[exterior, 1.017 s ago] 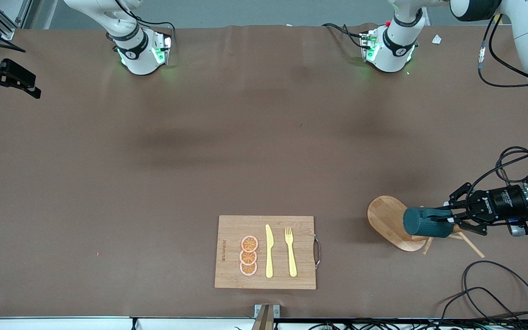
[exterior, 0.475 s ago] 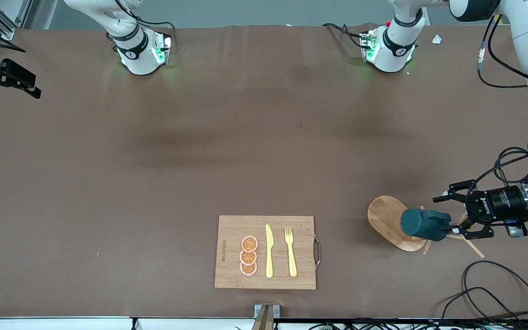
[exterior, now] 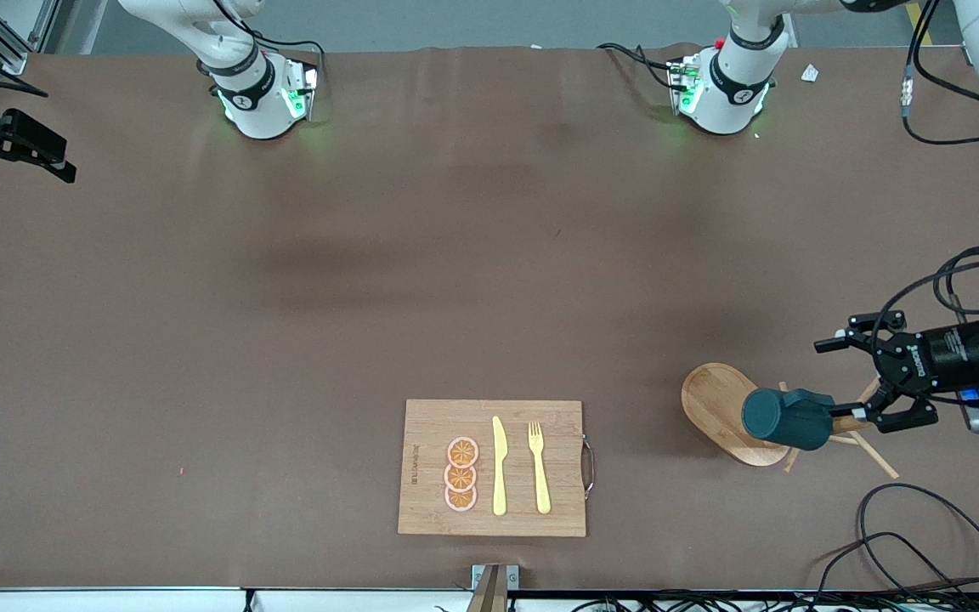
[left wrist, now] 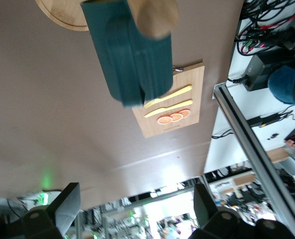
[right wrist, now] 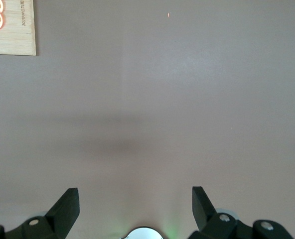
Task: Pass cup and hang on rack
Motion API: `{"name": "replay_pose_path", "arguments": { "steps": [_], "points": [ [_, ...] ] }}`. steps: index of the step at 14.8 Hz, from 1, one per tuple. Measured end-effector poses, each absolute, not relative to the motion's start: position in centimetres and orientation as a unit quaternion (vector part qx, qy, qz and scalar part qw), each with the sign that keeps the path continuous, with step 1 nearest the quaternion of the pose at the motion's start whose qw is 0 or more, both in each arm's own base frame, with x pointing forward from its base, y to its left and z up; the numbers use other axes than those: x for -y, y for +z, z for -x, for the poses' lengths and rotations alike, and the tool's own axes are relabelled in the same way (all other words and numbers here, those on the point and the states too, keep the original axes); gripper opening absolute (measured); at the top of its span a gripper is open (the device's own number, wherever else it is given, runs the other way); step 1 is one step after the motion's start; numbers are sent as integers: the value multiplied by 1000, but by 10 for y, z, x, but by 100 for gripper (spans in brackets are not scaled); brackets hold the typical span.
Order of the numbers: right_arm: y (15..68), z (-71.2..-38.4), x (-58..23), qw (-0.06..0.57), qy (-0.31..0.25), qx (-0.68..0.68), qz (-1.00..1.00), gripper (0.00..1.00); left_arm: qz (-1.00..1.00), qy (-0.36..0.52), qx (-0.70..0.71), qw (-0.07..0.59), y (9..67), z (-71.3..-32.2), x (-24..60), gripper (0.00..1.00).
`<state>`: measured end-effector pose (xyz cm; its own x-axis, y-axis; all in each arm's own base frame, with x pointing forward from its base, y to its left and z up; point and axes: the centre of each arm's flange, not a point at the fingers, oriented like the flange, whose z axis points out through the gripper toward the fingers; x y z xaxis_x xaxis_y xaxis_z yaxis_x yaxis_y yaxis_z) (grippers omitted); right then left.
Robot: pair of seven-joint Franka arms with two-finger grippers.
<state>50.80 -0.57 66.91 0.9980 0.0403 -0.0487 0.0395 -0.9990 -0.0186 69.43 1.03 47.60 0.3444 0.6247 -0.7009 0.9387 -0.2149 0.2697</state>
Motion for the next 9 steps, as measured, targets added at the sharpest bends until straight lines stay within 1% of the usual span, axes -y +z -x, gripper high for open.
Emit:
{"name": "replay_pose_path", "arguments": {
  "steps": [5,9],
  "points": [
    [669,-508,5,9,24,20,999,100,-835,-145,-473,242,561,-656,30,100],
    [669,-508,5,9,25,20,999,100,-905,-74,-404,113,598,-622,88,100]
  ]
}}
